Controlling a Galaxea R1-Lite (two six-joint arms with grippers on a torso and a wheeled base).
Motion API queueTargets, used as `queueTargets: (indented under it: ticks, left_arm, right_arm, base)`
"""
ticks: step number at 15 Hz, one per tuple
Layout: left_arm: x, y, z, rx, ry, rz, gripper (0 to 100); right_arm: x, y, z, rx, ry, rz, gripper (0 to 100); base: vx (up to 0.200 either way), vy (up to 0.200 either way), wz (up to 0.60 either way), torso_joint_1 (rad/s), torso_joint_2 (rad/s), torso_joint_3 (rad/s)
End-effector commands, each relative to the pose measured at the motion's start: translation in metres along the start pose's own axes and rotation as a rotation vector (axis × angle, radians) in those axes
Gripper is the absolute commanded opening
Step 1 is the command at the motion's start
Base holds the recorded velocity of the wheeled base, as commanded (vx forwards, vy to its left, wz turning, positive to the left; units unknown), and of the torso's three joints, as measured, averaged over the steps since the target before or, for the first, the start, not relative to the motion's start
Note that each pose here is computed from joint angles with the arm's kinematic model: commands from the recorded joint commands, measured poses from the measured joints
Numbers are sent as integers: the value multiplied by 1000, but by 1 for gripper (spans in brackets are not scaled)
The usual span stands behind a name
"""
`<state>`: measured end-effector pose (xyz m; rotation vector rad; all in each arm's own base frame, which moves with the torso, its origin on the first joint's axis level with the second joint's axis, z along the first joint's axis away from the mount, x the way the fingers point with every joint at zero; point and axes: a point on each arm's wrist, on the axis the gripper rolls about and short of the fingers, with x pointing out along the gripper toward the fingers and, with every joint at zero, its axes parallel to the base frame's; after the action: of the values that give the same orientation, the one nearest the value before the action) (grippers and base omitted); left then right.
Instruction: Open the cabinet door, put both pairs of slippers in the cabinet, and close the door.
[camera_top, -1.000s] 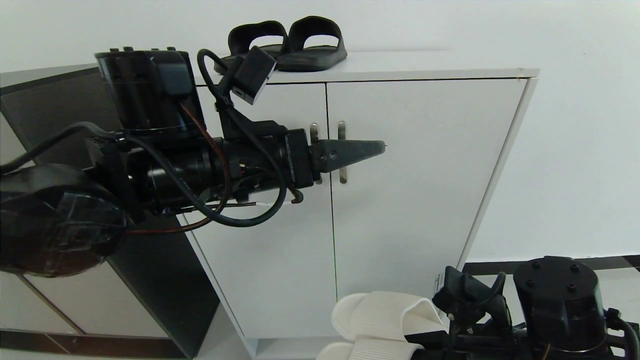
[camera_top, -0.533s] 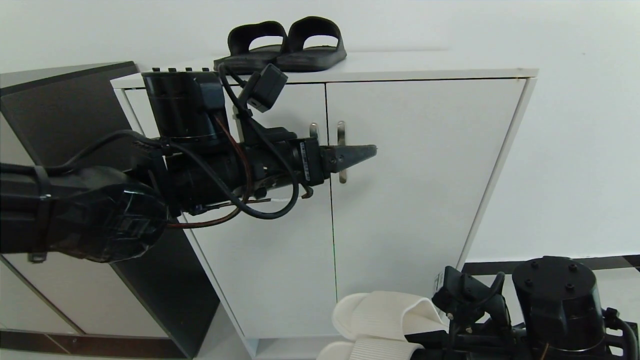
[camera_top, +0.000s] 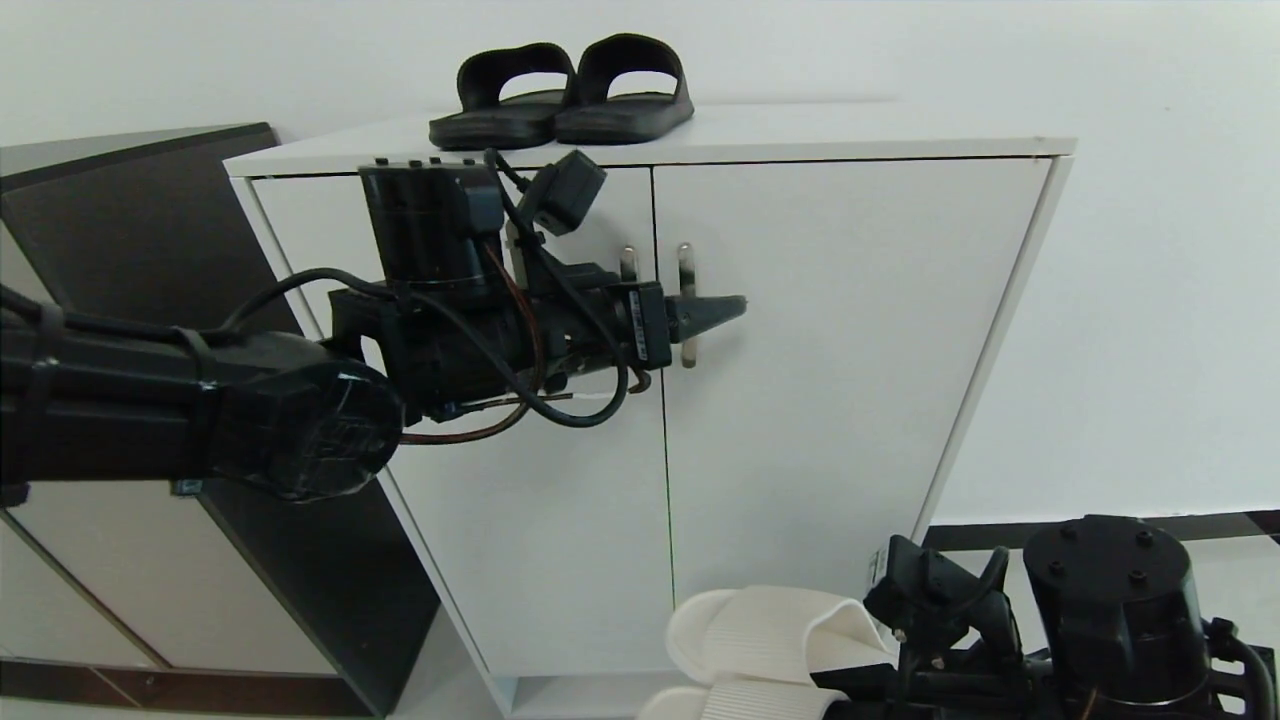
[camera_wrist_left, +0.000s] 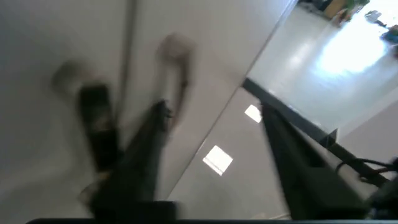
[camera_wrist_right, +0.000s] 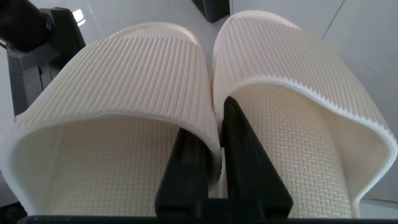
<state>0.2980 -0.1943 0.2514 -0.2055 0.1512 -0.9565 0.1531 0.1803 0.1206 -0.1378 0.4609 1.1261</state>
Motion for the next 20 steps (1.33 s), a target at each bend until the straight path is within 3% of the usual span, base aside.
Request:
queueTargets:
  ticks: [1, 5, 7, 10, 15, 20]
  left_arm:
    - [-3, -4, -1, 0, 5, -11, 0]
    - [-25, -30, -5, 1, 19, -56, 0]
    - [-48, -56, -7, 6, 24, -113, 0]
    - [-66, -72, -6, 9, 12, -144, 0]
    - [-87, -77, -7, 13, -2, -126, 0]
    - [-100, -52, 1, 6, -40, -18, 0]
  right_arm:
    - [0, 0, -2, -1, 6, 2, 0]
    - [-3, 2, -7, -30, 22, 36, 0]
    - [-7, 5, -13, -28, 34, 95, 0]
    - [-12, 7, -19, -80, 41, 133, 0]
    - [-16, 8, -20, -88, 38, 136, 0]
    - [-16, 9, -20, -88, 40, 136, 0]
  base:
    - [0, 0, 0, 0, 0, 0]
    - [0, 0, 0, 0, 0, 0]
    - [0, 0, 0, 0, 0, 0]
    - [0, 0, 0, 0, 0, 0]
    - [0, 0, 0, 0, 0, 0]
    - [0, 0, 0, 0, 0, 0]
